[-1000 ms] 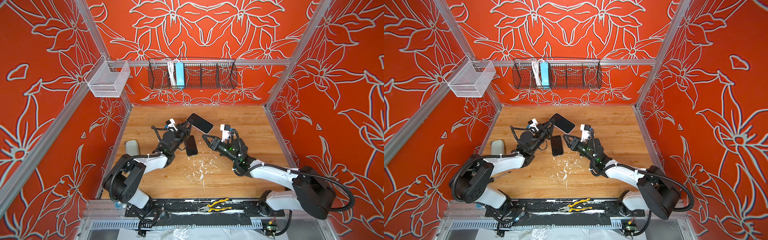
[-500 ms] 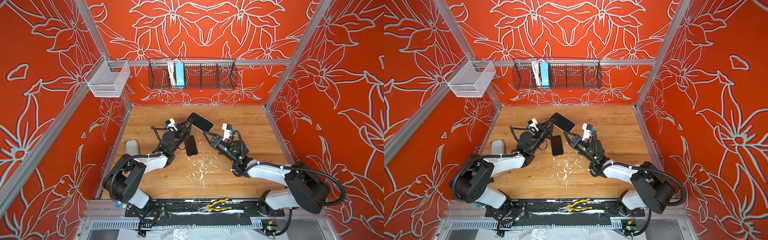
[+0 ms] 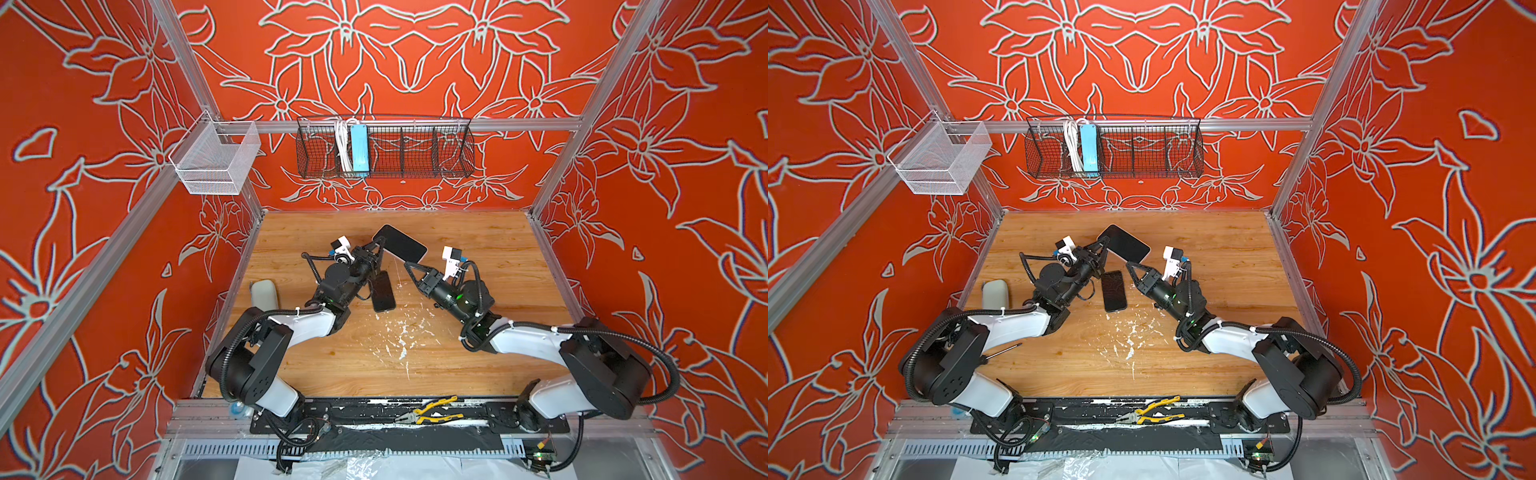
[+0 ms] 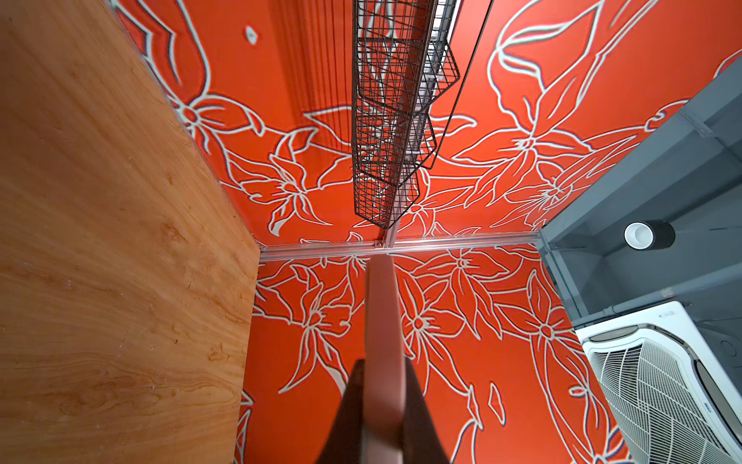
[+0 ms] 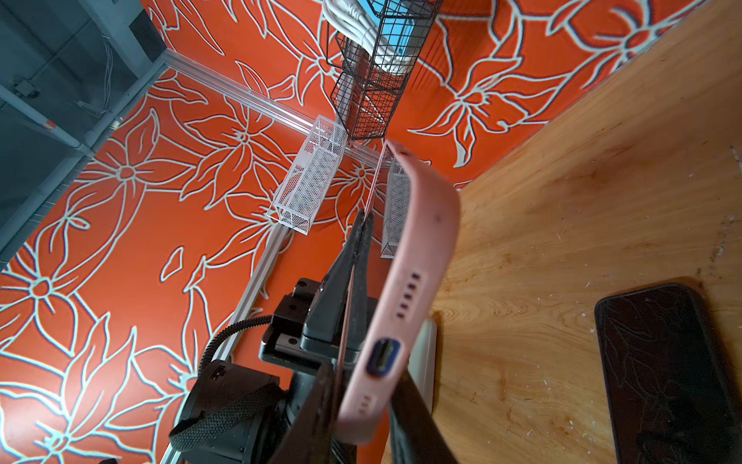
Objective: Take the phone out of the phone case
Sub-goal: Remove the phone case from the phone.
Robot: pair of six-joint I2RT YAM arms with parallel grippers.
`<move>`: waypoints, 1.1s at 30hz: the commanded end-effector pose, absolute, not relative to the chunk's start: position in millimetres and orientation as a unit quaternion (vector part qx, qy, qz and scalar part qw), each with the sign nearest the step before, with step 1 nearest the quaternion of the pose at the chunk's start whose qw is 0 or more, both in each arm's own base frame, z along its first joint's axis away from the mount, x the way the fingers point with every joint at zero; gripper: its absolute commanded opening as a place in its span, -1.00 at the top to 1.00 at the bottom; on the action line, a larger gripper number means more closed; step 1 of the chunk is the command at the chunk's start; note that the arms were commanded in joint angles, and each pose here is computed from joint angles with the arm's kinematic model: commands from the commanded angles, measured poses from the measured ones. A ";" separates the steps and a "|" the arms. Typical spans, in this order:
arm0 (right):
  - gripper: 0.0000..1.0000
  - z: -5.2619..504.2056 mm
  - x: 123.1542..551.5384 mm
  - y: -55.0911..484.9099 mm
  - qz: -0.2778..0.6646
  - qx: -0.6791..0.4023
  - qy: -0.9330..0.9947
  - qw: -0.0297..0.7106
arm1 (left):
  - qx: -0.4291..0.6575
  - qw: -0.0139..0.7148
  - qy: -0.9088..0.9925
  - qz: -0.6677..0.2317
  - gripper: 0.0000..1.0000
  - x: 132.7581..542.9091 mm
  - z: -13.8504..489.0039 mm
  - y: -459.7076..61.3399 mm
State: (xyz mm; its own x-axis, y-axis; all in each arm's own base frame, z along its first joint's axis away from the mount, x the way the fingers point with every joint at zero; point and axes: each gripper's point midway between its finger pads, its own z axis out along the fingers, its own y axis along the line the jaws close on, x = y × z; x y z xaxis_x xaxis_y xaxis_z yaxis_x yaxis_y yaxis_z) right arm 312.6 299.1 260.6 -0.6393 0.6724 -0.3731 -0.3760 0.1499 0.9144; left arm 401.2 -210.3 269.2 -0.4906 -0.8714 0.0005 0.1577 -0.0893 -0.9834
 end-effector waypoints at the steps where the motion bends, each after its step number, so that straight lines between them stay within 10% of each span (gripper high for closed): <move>1: 0.49 278.9 314.8 303.6 0.663 0.113 0.615 0.412 | -0.303 0.397 0.516 -0.696 1.00 395.2 295.5 -210.1; 33: 0.88 245.3 309.0 318.5 0.570 0.002 0.697 0.436 | -0.314 0.390 0.518 -0.694 1.00 398.0 297.1 -209.7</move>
State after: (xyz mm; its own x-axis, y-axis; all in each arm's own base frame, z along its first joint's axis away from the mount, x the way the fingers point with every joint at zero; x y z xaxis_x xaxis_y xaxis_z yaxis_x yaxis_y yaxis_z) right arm 314.2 311.1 259.3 -0.6132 0.5904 -0.5248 -0.4620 0.2708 0.8445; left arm 402.3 -208.7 263.7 -0.4865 -0.8732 0.0283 0.1281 -0.1033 -0.9864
